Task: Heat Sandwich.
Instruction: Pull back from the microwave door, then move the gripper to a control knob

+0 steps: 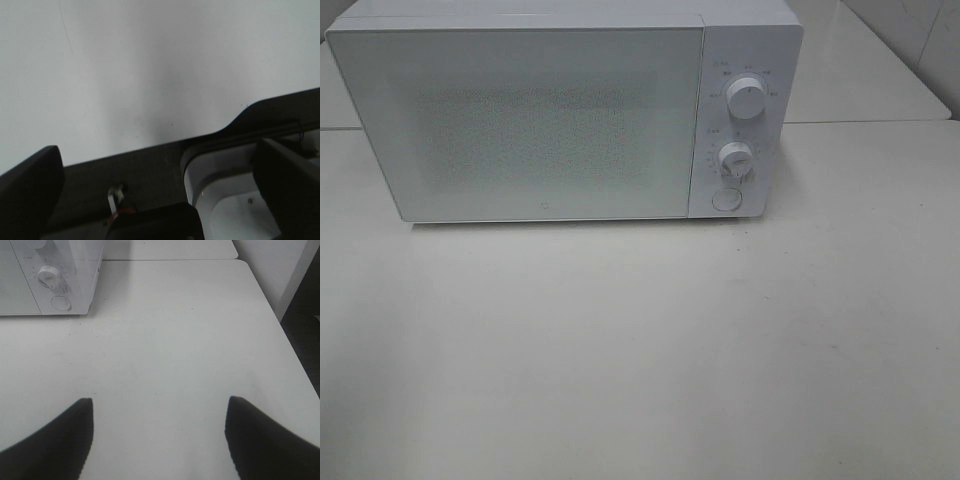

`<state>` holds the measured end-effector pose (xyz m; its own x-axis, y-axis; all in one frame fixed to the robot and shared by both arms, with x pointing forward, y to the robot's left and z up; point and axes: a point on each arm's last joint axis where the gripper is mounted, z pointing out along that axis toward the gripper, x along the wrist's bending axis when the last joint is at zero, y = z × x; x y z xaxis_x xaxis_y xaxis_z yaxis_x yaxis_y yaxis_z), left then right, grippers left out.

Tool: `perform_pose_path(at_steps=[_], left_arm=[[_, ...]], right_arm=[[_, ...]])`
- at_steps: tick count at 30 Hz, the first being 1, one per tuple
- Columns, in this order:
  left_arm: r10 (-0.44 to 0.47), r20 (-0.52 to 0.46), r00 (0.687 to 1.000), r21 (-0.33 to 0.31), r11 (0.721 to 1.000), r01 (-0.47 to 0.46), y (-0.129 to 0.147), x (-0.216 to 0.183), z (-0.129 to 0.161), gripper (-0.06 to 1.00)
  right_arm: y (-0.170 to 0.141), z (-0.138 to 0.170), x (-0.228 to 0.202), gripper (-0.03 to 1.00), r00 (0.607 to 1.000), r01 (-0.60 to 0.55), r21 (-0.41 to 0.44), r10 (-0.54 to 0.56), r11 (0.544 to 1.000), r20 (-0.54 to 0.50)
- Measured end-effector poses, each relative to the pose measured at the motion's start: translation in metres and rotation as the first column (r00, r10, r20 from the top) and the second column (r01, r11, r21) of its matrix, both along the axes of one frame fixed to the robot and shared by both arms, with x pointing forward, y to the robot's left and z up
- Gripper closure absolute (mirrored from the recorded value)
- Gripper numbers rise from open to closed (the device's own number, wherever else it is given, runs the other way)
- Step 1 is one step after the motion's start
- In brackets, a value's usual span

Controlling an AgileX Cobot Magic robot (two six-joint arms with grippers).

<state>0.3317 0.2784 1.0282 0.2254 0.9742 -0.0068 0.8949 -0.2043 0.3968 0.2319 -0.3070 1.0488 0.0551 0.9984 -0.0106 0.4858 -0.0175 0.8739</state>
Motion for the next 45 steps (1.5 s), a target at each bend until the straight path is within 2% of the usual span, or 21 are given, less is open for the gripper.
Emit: perform_pose_path(at_steps=[1, 3, 4, 5, 8, 9, 11, 14, 22, 26, 28, 29, 32, 33, 45], left_arm=[[0.000, 0.000, 1.000, 0.000, 1.000, 0.000, 0.000, 0.000, 0.000, -0.03], [-0.020, 0.087, 0.996, -0.010, 1.000, 0.021, 0.003, -0.011, 0.007, -0.03], [-0.029, 0.175, 0.984, -0.023, 0.999, 0.034, 0.006, -0.024, 0.013, -0.03], [-0.029, 0.175, 0.984, -0.023, 0.999, 0.034, 0.006, -0.024, 0.013, -0.03], [-0.028, 0.283, 0.959, -0.043, 0.998, 0.041, 0.010, -0.040, 0.019, -0.03], [-0.025, 0.346, 0.938, -0.054, 0.997, 0.047, 0.012, -0.050, 0.022, -0.03], [-0.023, 0.369, 0.929, -0.059, 0.997, 0.048, 0.013, -0.053, 0.024, -0.03], [-0.014, 0.452, 0.892, -0.077, 0.996, 0.054, 0.017, -0.067, 0.027, -0.03], [0.010, 0.523, 0.852, -0.092, 0.995, 0.044, 0.020, -0.080, 0.028, -0.03], [0.077, 0.554, 0.829, -0.099, 0.995, -0.027, 0.022, -0.086, 0.028, -0.03], [0.142, 0.586, 0.798, -0.106, 0.990, -0.098, 0.023, -0.092, 0.028, -0.03], [0.142, 0.586, 0.798, -0.106, 0.990, -0.098, 0.023, -0.092, 0.028, -0.03], [0.199, 0.626, 0.754, -0.115, 0.980, -0.163, 0.023, -0.101, 0.028, -0.03], [0.210, 0.629, 0.748, -0.116, 0.977, -0.177, 0.023, -0.101, 0.028, -0.03], [0.256, 0.624, 0.738, -0.143, 0.966, -0.214, 0.021, -0.102, 0.028, -0.03]], right_arm=[[0.000, 0.000, 0.000, 0.25, 1.000, 0.000, 0.000, 0.000, 1.000, 0.000], [0.000, 0.000, 0.000, 0.25, 1.000, 0.000, 0.000, 0.000, 1.000, 0.000], [0.000, 0.000, 0.000, 0.25, 1.000, 0.000, 0.000, 0.000, 1.000, 0.000], [0.000, 0.000, 0.000, 0.25, 1.000, 0.000, 0.000, 0.000, 1.000, 0.000], [0.000, 0.000, 0.000, 0.25, 1.000, 0.000, 0.000, 0.000, 1.000, 0.000], [0.000, 0.000, 0.000, 0.25, 1.000, 0.000, 0.000, 0.000, 1.000, 0.000], [0.000, 0.000, 0.000, 0.25, 1.000, 0.000, 0.000, 0.000, 1.000, 0.000], [0.000, 0.000, 0.000, 0.25, 1.000, 0.000, 0.000, 0.000, 1.000, 0.000], [0.000, 0.000, 0.000, 0.25, 1.000, 0.000, 0.000, 0.000, 1.000, 0.000], [0.000, 0.000, 0.000, 0.25, 1.000, 0.000, 0.000, 0.000, 1.000, 0.000], [0.000, 0.000, 0.000, 0.25, 1.000, 0.000, 0.000, 0.000, 1.000, 0.000], [0.000, 0.000, 0.000, 0.25, 1.000, 0.000, 0.000, 0.000, 1.000, 0.000], [0.000, 0.000, 0.000, 0.25, 1.000, 0.000, 0.000, 0.000, 1.000, 0.000], [0.000, 0.000, 0.000, 0.25, 1.000, 0.000, 0.000, 0.000, 1.000, 0.000], [0.000, 0.000, 0.000, 0.26, 1.000, 0.000, 0.000, 0.000, 1.000, 0.000]])
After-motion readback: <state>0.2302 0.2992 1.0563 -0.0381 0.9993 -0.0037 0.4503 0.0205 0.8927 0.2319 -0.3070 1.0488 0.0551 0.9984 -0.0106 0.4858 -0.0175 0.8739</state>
